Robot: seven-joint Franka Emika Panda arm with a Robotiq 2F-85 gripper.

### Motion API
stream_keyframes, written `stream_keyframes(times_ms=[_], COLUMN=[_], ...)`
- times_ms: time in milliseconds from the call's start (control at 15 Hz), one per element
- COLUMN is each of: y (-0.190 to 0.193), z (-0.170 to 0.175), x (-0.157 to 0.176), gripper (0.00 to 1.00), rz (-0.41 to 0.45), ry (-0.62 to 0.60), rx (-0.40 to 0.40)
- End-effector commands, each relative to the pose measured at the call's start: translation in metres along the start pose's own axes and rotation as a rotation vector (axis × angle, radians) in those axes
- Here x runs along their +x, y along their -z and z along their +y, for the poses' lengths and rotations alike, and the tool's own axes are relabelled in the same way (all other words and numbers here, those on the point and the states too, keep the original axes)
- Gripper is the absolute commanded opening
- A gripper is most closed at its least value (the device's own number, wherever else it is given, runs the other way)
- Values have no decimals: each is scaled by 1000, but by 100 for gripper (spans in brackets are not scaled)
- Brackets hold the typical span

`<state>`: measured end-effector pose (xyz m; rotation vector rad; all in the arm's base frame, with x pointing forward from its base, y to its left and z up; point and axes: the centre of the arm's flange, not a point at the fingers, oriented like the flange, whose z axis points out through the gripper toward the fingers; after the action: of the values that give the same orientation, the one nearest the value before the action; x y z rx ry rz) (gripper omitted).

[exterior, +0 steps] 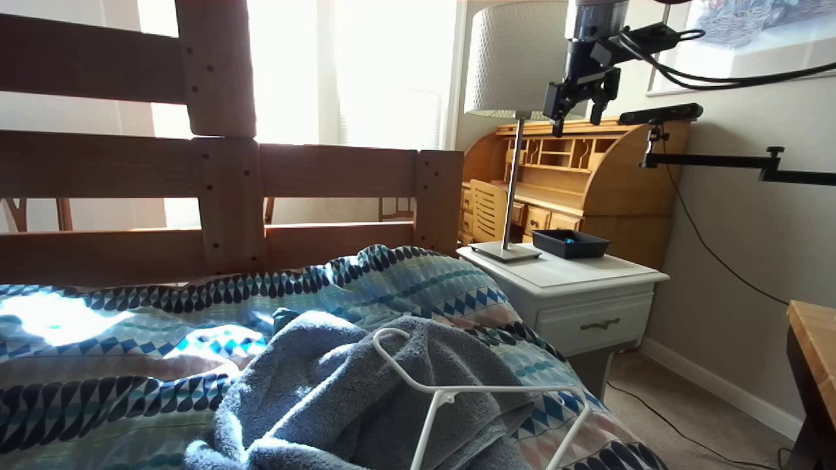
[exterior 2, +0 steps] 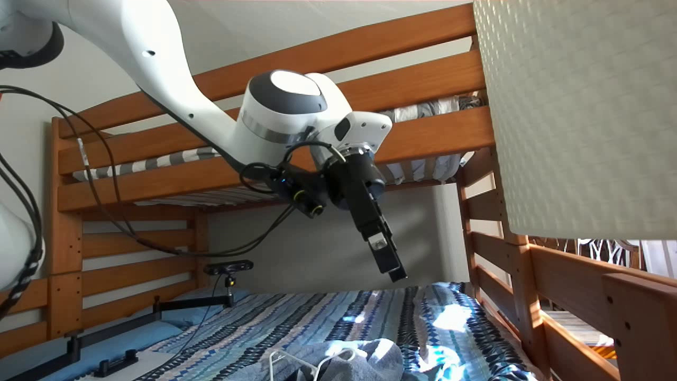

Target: Move the black box to the left.

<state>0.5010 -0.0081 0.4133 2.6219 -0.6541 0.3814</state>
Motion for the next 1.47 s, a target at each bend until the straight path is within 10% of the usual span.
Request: stream_keyframes(times_ms=[0,1400], y=[-6,-27], z=[5,35], x=[33,67], gripper=[100,100], rz=[-66,-143], ry=[-103,-104], rx=[-87,-130])
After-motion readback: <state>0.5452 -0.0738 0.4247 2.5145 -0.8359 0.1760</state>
